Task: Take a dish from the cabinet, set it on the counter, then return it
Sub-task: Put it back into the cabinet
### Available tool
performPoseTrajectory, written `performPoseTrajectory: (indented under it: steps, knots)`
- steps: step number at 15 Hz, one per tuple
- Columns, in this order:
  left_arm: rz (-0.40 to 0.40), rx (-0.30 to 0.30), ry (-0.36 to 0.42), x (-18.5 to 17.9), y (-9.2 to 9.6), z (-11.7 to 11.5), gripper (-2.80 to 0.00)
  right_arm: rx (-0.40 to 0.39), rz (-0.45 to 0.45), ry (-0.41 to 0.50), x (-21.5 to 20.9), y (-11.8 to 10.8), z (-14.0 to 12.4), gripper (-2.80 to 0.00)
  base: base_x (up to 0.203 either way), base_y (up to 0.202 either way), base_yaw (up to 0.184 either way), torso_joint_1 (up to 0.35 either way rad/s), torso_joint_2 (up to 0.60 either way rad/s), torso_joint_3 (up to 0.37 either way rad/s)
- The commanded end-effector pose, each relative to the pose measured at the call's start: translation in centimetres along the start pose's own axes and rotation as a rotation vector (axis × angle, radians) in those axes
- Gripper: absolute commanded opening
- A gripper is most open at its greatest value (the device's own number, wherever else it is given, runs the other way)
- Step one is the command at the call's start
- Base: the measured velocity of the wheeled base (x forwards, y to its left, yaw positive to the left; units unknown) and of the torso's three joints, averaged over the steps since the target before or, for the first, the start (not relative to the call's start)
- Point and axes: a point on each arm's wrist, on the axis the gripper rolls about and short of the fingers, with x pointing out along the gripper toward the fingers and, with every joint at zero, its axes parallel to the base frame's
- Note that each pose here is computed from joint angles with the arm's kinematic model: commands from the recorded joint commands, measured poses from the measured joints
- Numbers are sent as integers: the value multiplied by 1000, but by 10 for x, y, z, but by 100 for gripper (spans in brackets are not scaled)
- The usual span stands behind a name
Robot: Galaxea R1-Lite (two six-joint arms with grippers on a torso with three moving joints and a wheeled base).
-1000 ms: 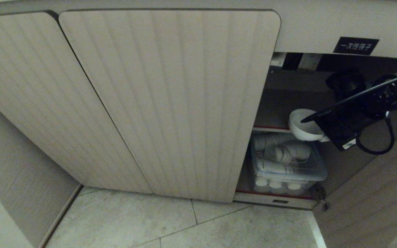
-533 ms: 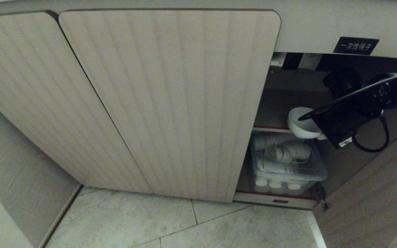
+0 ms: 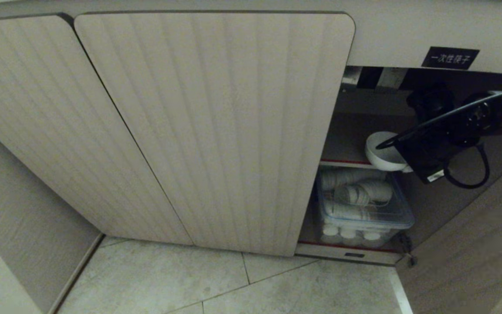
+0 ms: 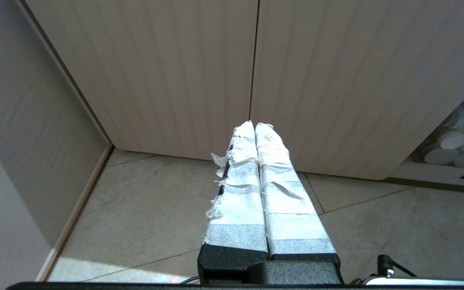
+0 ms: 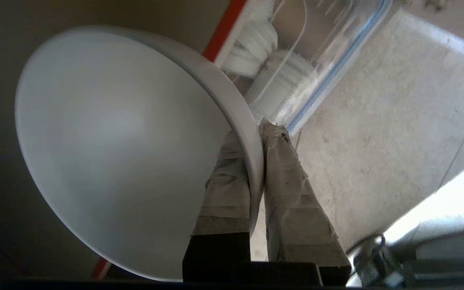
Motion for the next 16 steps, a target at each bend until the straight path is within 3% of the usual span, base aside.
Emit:
performPoseTrajectory:
  steps: [1,16]
  knots:
    - [-1,0,0,0,0,0,-280,6,-17,-15,6,0,-1,-280,0,0,0,0,0,0]
    - [1,0,-1,0,0,0,-280,52,4,-72,16,11,0,-280,0,0,0,0,0,0]
